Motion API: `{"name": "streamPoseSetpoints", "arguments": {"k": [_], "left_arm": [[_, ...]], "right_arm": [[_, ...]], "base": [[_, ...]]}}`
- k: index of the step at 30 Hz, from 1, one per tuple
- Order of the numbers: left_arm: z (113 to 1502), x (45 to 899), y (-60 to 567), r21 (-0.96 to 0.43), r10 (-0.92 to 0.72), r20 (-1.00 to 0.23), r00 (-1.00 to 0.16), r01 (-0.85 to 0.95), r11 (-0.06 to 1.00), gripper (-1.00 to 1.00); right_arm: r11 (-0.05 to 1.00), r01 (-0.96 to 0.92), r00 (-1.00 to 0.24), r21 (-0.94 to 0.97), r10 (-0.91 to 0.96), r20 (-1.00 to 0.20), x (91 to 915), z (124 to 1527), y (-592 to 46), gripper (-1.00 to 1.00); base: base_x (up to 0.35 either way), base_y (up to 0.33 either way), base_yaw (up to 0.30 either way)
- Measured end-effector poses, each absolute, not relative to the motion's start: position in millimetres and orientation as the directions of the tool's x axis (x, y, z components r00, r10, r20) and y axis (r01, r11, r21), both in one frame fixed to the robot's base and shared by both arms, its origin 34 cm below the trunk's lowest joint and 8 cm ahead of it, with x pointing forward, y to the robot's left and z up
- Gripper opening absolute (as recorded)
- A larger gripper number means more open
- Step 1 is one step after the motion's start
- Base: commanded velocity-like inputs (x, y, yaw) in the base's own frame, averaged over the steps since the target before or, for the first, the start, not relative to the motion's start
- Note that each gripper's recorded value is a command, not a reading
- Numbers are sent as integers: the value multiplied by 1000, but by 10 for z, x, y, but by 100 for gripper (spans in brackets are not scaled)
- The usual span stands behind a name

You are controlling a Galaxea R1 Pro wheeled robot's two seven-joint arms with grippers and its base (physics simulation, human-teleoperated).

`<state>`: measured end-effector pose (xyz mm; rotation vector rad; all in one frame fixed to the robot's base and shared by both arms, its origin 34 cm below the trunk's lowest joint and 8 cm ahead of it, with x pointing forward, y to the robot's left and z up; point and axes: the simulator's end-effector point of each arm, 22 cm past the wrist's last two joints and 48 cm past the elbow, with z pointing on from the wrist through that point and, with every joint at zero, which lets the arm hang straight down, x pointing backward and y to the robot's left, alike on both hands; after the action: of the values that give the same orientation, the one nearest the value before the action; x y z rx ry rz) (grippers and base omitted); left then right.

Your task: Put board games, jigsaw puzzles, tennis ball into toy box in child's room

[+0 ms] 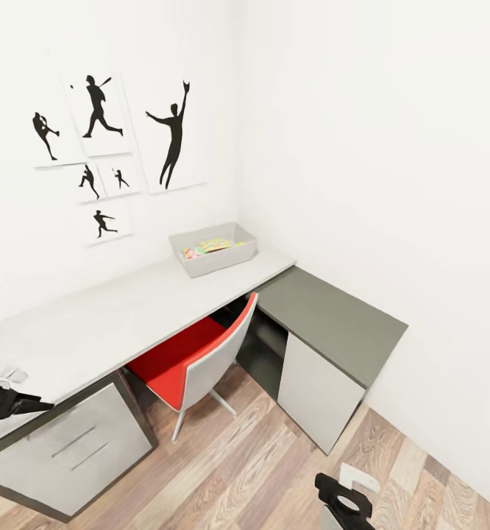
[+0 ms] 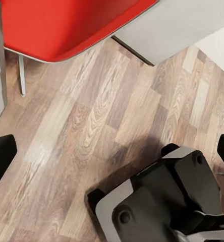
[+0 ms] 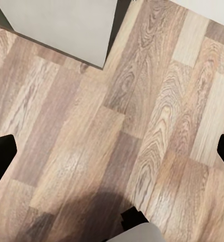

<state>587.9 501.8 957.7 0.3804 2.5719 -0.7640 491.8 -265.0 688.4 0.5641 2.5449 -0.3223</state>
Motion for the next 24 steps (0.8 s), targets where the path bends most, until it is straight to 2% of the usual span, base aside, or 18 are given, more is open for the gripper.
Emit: {"name": "streamPoseSetpoints", "arguments": {"k": [8, 19, 21, 24], "left_arm": [[9196, 5749, 4759, -468, 152, -449, -881, 377, 799, 100], [8556, 5554, 4464, -410, 185, -399, -898, 355, 840, 100], [8288, 5488, 4389, -362, 201, -389, -899, 350, 864, 100], [7698, 5385, 4333, -195, 223, -375, -900, 312, 930, 100]], "right_arm": [[886, 451, -778, -111, 329, -535, 4951, 6925, -2645, 100], [886, 452, -771, -104, 329, -546, 4996, 6980, -2642, 100], [886, 452, -769, -103, 329, -547, 5003, 6989, -2642, 100], [886, 452, -771, -105, 328, -546, 4991, 6991, -2642, 100]], "base": [[0, 0, -8], [0, 0, -3], [0, 0, 0], [0, 0, 0]]}}
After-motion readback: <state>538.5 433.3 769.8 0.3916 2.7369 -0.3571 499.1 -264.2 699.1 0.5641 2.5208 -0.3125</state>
